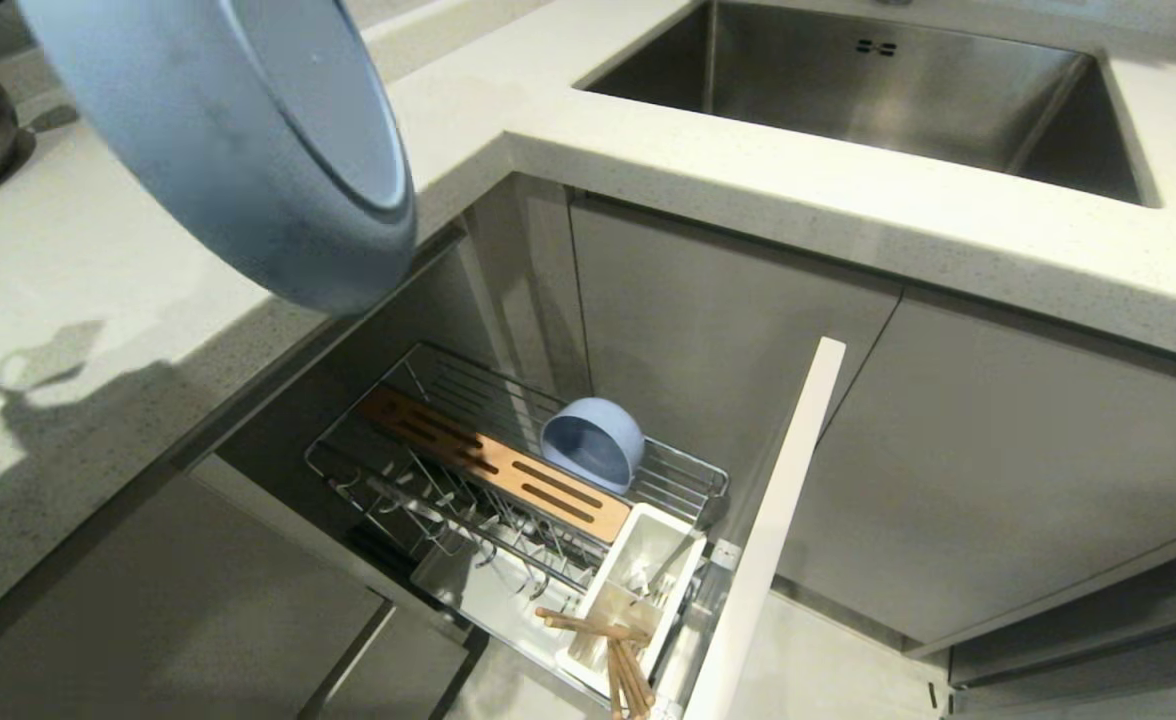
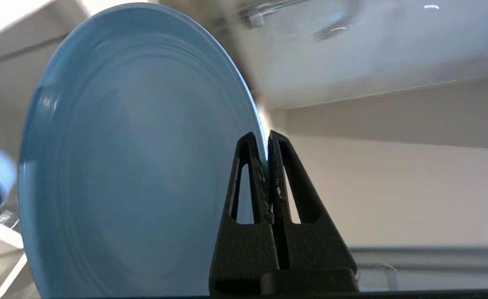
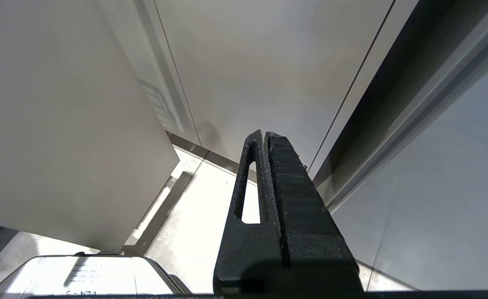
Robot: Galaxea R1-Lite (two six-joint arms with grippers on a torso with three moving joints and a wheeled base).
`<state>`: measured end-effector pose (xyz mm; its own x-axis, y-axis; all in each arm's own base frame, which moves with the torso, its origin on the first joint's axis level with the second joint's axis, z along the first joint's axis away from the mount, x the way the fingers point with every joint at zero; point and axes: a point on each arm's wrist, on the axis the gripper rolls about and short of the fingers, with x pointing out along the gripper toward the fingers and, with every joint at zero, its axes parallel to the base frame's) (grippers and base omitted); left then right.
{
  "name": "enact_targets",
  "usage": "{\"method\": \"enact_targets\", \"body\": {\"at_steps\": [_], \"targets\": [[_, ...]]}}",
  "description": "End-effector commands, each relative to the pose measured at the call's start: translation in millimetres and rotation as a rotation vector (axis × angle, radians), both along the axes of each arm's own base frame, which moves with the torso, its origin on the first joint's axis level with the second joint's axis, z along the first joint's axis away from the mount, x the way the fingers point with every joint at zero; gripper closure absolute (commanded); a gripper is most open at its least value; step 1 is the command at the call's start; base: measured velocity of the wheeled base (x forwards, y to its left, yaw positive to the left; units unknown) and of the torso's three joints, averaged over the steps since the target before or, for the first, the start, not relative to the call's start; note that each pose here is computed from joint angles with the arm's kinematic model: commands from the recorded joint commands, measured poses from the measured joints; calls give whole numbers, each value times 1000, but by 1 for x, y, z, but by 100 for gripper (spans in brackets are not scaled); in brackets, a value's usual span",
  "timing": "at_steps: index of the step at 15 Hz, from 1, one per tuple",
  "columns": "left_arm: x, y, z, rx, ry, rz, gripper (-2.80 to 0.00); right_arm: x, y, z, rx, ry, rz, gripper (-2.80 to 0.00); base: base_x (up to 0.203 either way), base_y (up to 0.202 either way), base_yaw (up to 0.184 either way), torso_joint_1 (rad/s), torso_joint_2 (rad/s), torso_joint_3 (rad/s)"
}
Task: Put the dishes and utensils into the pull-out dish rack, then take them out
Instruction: Pick up the plate and place it in the cupboard
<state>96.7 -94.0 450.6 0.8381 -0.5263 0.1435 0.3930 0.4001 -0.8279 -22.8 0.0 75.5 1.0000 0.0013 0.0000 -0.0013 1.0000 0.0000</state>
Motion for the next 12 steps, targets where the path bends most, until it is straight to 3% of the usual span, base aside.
{"method": "enact_targets", "body": {"at_steps": [1,3,5,12], "targets": [[21,-36,-26,46,81,65,0,0,0,0,0,0,0,0,0,0,0,0,0,0],[42,-69,-49,14,119,231,0,0,0,0,0,0,0,0,0,0,0,0,0,0],[53,-82,-63,-63,154,356,0,0,0,0,0,0,0,0,0,0,0,0,0,0],[62,-117,-111,-109,263,577,0,0,0,0,0,0,0,0,0,0,0,0,0,0]]}}
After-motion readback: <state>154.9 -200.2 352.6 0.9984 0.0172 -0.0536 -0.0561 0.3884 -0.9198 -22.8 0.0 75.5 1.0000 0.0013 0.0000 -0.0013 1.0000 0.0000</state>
